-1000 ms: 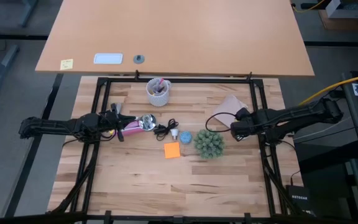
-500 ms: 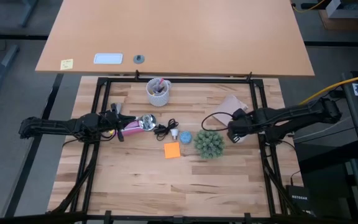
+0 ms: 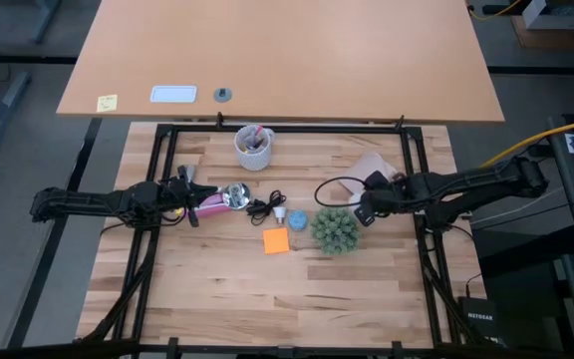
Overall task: Screw lightbulb
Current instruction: Insert the lightbulb into the silver lamp
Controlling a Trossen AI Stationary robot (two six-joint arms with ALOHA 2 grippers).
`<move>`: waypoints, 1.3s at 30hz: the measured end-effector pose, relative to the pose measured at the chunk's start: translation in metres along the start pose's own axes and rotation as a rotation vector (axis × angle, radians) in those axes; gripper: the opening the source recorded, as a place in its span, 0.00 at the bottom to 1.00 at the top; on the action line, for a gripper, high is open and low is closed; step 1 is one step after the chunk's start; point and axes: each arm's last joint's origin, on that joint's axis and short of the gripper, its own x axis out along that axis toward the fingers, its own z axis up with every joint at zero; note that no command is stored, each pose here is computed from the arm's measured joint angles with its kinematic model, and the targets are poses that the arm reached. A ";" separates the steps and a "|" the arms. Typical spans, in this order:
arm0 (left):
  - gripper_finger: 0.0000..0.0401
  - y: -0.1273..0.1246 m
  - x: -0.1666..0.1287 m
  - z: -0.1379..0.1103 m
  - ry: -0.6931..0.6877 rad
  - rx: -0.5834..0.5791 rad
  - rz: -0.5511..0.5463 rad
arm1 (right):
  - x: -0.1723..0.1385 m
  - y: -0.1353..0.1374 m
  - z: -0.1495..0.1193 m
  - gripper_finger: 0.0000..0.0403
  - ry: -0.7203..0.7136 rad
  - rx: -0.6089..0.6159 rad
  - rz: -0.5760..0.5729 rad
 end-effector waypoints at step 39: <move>0.00 0.000 0.000 0.000 0.000 0.000 0.000 | -0.007 0.083 0.070 0.29 -0.786 -0.186 0.427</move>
